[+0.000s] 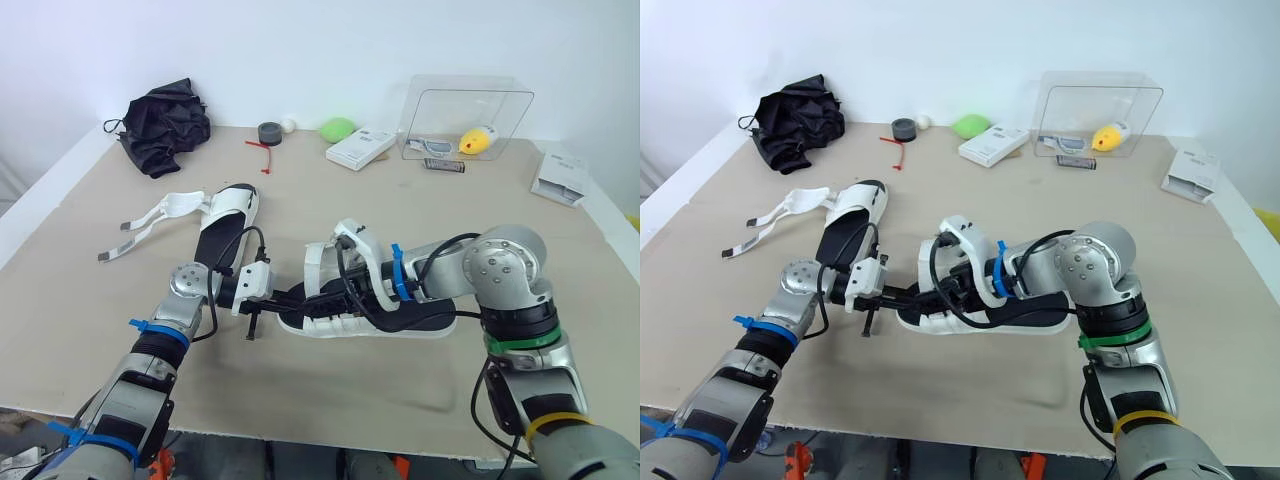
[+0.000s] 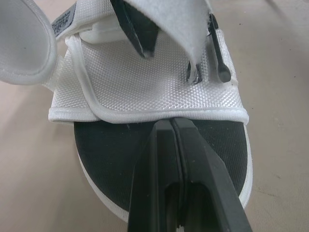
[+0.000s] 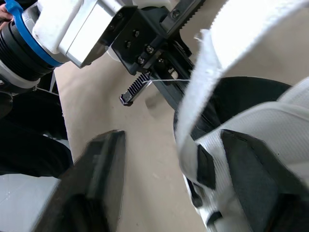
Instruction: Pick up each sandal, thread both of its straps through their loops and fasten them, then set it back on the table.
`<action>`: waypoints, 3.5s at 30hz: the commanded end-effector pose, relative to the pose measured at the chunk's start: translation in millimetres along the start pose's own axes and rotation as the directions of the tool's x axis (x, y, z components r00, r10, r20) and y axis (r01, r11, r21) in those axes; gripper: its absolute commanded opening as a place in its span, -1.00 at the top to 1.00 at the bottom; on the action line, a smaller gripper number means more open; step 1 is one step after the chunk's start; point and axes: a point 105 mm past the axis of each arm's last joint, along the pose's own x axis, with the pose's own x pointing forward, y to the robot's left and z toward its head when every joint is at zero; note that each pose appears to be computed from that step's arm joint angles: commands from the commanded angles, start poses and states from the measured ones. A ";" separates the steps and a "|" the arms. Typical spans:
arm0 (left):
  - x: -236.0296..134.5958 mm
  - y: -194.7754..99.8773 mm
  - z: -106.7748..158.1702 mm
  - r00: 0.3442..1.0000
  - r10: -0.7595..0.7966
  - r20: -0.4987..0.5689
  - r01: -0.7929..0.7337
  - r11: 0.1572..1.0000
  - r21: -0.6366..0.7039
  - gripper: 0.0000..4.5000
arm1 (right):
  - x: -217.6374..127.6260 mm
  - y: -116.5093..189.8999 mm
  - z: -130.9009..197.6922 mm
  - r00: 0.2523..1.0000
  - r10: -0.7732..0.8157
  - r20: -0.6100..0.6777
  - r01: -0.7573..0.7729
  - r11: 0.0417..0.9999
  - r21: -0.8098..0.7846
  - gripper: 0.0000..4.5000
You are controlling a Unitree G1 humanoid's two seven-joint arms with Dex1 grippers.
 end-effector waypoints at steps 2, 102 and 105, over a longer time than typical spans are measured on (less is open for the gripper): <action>6.8 -39.4 -44.9 0.986 -0.118 -0.115 0.096 0.978 -0.184 1.00 | -4.2 2.0 11.5 0.999 -0.006 0.045 0.007 1.000 -0.021 0.48; 5.6 -48.4 -48.7 0.990 -0.090 -0.112 0.065 0.975 -0.211 1.00 | 5.3 0.9 -47.9 0.979 0.015 -0.204 -0.020 1.000 -0.024 0.98; 5.8 -48.5 -48.6 0.989 -0.093 -0.112 0.068 0.975 -0.210 1.00 | 9.7 -8.5 -54.3 0.975 -0.030 -0.219 0.012 0.997 -0.082 0.98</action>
